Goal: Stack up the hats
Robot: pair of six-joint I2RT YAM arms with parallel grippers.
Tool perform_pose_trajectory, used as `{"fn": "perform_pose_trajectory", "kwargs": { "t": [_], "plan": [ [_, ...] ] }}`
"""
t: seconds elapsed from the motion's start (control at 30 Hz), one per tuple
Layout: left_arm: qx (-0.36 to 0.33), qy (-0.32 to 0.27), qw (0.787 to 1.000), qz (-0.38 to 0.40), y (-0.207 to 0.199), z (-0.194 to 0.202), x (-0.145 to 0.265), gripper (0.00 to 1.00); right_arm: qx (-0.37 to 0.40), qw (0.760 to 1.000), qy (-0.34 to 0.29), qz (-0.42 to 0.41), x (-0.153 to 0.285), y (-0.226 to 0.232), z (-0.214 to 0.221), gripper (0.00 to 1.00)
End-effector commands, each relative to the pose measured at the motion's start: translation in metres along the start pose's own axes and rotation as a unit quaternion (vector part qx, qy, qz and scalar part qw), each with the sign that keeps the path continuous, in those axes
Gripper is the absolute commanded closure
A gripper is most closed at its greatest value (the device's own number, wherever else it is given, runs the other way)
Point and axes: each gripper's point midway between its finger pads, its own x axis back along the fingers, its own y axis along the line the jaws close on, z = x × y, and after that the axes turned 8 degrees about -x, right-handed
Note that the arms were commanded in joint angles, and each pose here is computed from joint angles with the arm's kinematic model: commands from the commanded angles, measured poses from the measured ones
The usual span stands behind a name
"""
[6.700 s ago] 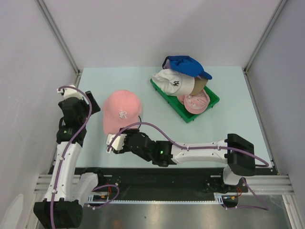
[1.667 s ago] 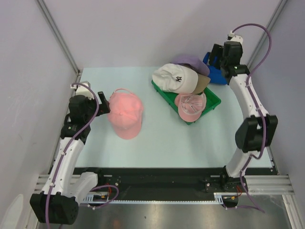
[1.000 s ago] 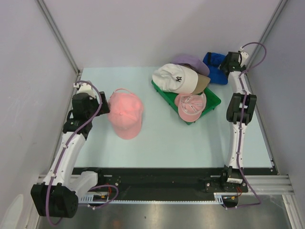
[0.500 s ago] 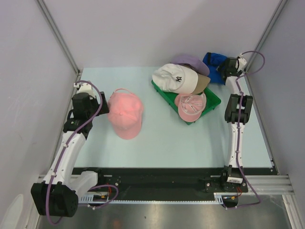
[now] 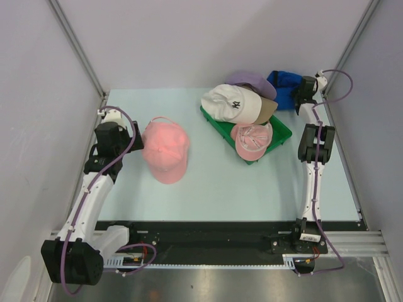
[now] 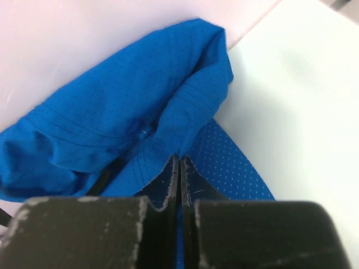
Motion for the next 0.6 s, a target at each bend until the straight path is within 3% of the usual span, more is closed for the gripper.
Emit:
{"fn": "perform_pose_trajectory", "kwargs": {
  "t": [0.0, 0.03, 0.1, 0.13, 0.2, 0.27, 0.57],
  "plan": [
    [-0.007, -0.025, 1.000, -0.008, 0.005, -0.021, 0.004, 0.00, 0.000, 0.999, -0.025, -0.048, 0.018, 0.027, -0.024, 1.00],
    [-0.007, -0.026, 1.000, -0.008, 0.005, -0.021, 0.004, 0.00, -0.005, 0.996, -0.055, -0.066, 0.034, 0.048, -0.053, 1.00],
    [-0.007, -0.027, 1.000, -0.008, 0.005, -0.022, 0.004, 0.00, -0.004, 0.997, -0.060, -0.039, 0.045, 0.023, -0.044, 1.00],
    [-0.006, -0.028, 1.000, -0.007, 0.005, -0.022, 0.005, 0.00, -0.014, 0.993, -0.098, -0.068, 0.066, 0.047, -0.078, 1.00],
    [-0.005, -0.032, 0.999, -0.005, 0.004, -0.024, 0.007, 0.00, -0.011, 0.993, -0.107, -0.049, 0.079, 0.032, -0.079, 1.00],
    [-0.003, -0.035, 0.999, 0.000, 0.002, -0.026, 0.007, 0.00, -0.014, 0.989, -0.135, -0.057, 0.100, 0.042, -0.106, 1.00],
    [0.003, -0.049, 0.999, 0.006, 0.002, -0.031, 0.014, 0.00, -0.013, 0.986, -0.151, -0.074, 0.152, 0.050, -0.129, 1.00]
  ]
}}
